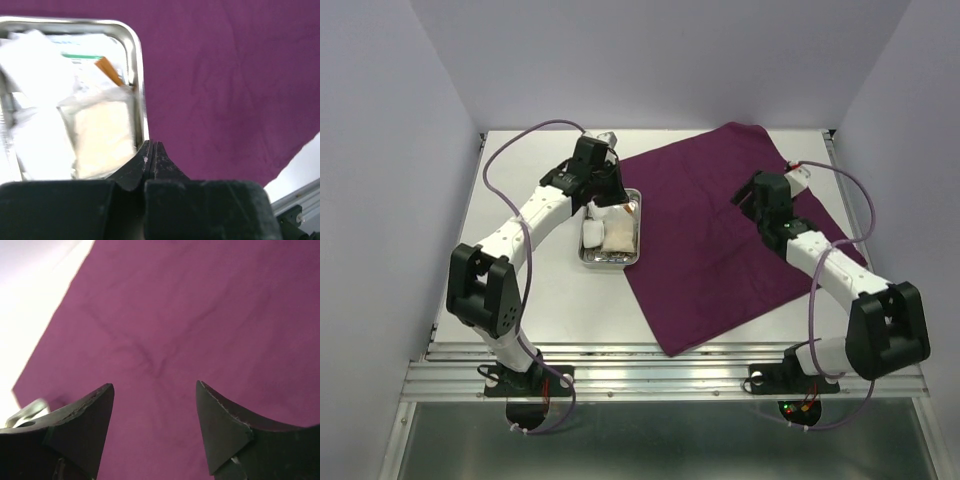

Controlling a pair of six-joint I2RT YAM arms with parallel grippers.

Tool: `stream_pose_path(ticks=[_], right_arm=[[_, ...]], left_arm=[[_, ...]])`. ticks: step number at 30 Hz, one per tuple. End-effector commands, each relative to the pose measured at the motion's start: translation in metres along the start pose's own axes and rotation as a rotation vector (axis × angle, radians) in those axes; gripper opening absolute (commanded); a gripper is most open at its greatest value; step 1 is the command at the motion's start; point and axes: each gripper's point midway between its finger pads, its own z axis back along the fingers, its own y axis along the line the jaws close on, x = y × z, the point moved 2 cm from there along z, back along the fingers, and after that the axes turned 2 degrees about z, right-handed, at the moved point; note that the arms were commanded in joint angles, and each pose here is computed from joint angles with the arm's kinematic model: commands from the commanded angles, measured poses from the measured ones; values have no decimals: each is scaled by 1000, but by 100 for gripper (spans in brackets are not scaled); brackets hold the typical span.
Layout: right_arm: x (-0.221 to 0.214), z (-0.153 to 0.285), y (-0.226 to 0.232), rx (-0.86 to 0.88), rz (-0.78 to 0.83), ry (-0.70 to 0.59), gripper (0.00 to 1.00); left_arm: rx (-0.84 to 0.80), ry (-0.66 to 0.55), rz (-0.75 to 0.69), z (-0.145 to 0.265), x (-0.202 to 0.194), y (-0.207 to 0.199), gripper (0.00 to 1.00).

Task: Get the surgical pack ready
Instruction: Pick up the container from the center of the board.

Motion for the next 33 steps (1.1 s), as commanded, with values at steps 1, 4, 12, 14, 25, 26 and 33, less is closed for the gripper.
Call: stream_pose_path(ticks=[1, 4, 12, 14, 25, 26, 33], right_arm=[[7, -16, -10, 12, 59, 145, 73], [2, -20, -15, 1, 68, 172, 75], [-15, -23, -18, 10, 65, 226, 77], [-18, -25, -15, 21, 62, 243, 77], [-11, -34, 4, 61, 33, 254, 78], [-10, -34, 5, 66, 32, 254, 78], [-13, -34, 7, 77, 23, 268, 77]], left_arm=[[49, -77, 45, 25, 32, 34, 0], [171, -66, 75, 23, 31, 69, 0], [378, 32, 87, 3, 2, 134, 38], [354, 61, 94, -4, -3, 132, 45], [455, 118, 81, -31, -4, 154, 41], [454, 120, 83, -33, -4, 155, 40], [419, 131, 76, -50, -3, 154, 30]])
